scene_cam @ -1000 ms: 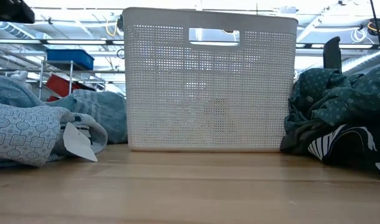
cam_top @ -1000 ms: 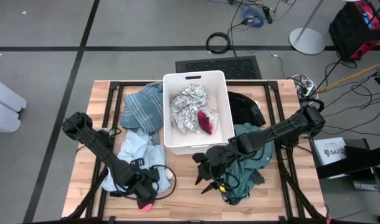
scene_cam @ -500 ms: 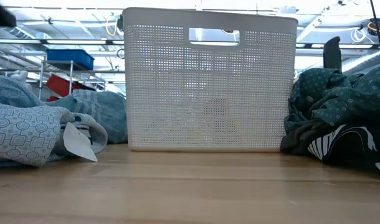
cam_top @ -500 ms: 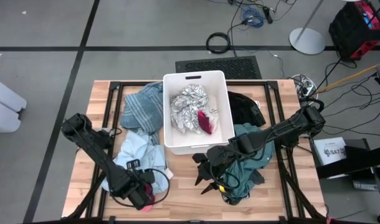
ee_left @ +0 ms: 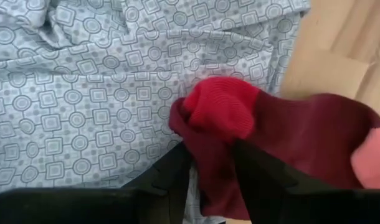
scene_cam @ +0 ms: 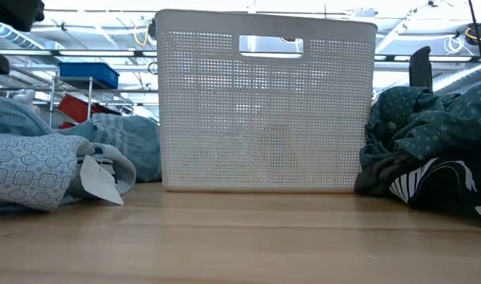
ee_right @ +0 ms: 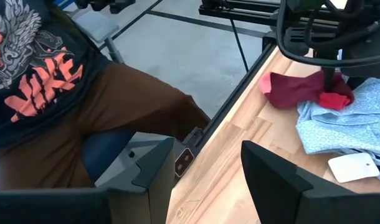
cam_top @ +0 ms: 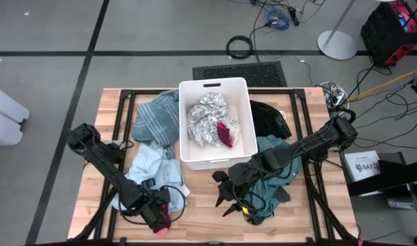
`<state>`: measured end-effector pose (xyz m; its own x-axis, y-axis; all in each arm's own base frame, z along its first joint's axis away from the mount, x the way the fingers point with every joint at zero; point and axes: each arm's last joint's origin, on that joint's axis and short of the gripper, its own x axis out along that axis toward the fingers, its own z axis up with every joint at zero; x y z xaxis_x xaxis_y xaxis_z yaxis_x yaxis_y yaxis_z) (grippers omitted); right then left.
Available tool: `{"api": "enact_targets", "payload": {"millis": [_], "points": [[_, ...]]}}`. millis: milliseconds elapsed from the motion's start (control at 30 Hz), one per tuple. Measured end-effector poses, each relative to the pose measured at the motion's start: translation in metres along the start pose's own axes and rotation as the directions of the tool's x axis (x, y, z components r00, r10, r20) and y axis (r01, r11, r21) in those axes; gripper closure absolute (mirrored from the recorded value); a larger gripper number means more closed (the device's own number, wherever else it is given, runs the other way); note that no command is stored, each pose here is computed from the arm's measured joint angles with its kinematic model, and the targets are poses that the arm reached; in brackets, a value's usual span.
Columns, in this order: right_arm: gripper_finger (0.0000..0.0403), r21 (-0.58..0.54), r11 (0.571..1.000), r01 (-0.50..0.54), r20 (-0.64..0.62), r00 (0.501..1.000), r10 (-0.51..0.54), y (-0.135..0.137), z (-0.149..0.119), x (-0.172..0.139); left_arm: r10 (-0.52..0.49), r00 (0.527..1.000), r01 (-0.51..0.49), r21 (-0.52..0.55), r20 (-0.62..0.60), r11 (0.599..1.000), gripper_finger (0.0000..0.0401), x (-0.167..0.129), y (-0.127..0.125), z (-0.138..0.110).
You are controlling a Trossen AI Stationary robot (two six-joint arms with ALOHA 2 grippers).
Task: Sort clothes
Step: Put the red sock into the white bin
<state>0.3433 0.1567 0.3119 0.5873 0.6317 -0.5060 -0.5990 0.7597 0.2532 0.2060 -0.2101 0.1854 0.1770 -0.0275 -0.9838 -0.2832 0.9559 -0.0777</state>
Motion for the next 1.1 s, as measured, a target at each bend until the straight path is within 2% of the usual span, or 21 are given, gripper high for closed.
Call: {"api": "enact_targets", "payload": {"millis": [100, 200, 267, 400, 533, 667, 800, 867, 1100], "points": [[0.0231, 0.0, 1.0, 0.0, 0.0, 1.0, 0.0, 0.0, 0.0, 0.0, 0.017, 1.0, -0.017, 0.005, -0.009, 1.0, 0.0305, 0.0, 0.002, -0.001], [0.0231, 0.0, 1.0, 0.0, 0.0, 1.0, 0.0, 0.0, 0.0, 0.0, 0.03, 0.999, -0.03, 0.01, -0.012, 1.0, 0.0369, 0.0, 0.003, -0.001], [0.0231, -0.007, 1.0, 0.0, -0.001, 1.0, 0.0, 0.0, 0.0, 0.0, 0.037, 0.999, -0.037, 0.01, -0.015, 0.999, 0.0388, -0.003, 0.003, -0.001], [0.0231, -0.009, 1.0, 0.026, 0.001, 1.0, -0.026, -0.001, 0.0, 0.0, 0.024, 1.0, -0.024, 0.026, -0.008, 0.999, 0.0388, -0.022, 0.001, 0.002], [0.0231, -0.006, 0.997, 0.073, -0.003, 0.997, -0.073, -0.002, -0.001, 0.0, -0.009, 0.999, 0.008, 0.023, 0.043, 1.0, 0.0394, -0.054, 0.002, 0.007], [0.0231, -0.006, 0.997, 0.075, -0.004, 0.997, -0.075, -0.002, -0.001, 0.0, -0.072, 0.986, 0.07, 0.017, 0.153, 0.997, 0.0395, -0.092, 0.007, 0.01], [0.0231, -0.003, 0.997, 0.076, -0.011, 0.997, -0.076, -0.002, -0.002, 0.0, -0.107, 0.943, 0.104, 0.029, 0.314, 0.994, 0.0396, -0.123, 0.017, 0.011], [0.0231, -0.001, 0.997, 0.076, -0.018, 0.997, -0.076, -0.002, -0.002, 0.0, -0.106, 0.922, 0.107, 0.019, 0.372, 0.994, 0.0393, -0.131, 0.021, 0.012], [0.0232, 0.003, 0.997, 0.077, -0.033, 0.996, -0.077, -0.003, -0.004, 0.0, -0.163, 0.894, 0.153, 0.057, 0.417, 0.986, 0.0383, -0.135, 0.016, 0.015]]}}
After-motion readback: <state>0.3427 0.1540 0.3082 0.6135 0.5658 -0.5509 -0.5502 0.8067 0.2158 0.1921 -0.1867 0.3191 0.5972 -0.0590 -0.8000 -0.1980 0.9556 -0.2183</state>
